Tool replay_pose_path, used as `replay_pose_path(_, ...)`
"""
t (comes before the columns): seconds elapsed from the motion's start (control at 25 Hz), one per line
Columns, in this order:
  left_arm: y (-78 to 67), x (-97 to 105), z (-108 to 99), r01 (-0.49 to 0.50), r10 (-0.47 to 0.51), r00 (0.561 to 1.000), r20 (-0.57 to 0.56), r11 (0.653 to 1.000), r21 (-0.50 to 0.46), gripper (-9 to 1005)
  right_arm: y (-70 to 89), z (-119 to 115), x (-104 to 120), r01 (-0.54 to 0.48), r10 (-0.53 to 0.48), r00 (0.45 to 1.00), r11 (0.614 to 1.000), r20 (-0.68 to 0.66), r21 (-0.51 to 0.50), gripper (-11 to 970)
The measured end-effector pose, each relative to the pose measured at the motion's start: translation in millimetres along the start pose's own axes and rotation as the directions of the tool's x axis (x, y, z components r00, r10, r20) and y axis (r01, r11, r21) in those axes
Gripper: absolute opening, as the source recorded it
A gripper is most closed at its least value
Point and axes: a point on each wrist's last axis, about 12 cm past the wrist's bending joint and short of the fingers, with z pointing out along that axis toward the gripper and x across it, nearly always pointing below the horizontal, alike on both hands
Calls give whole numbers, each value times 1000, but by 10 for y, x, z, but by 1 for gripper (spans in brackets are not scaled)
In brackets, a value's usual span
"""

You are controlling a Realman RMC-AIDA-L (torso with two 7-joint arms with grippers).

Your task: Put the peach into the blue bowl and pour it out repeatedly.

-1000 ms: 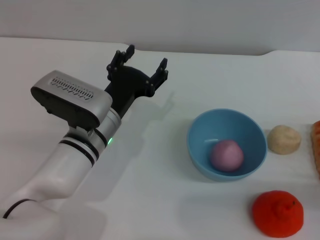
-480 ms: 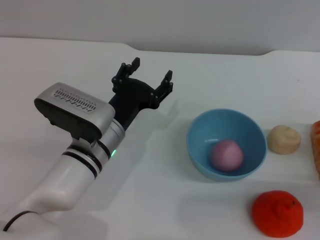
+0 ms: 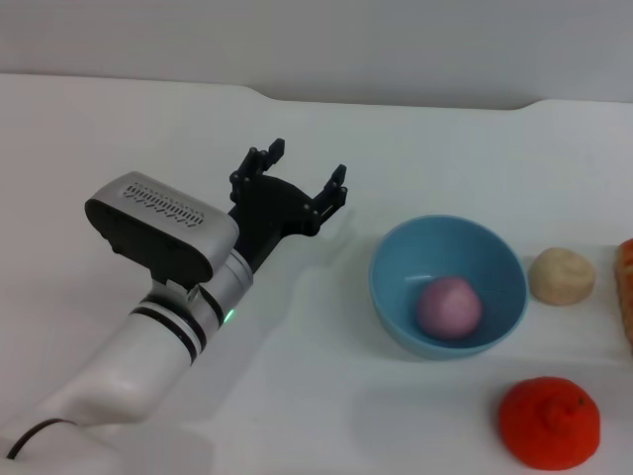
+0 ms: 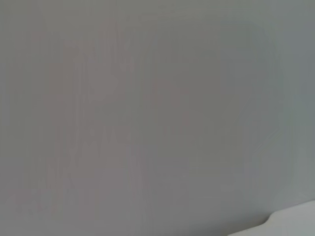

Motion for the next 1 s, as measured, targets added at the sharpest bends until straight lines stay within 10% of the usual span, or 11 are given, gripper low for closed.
replay_pose_path(1.0, -46, 21, -31, 8, -8, 1000, -9, 1000, 13, 807, -43, -8, 23, 5, -4, 1000, 1000, -20, 22, 684)
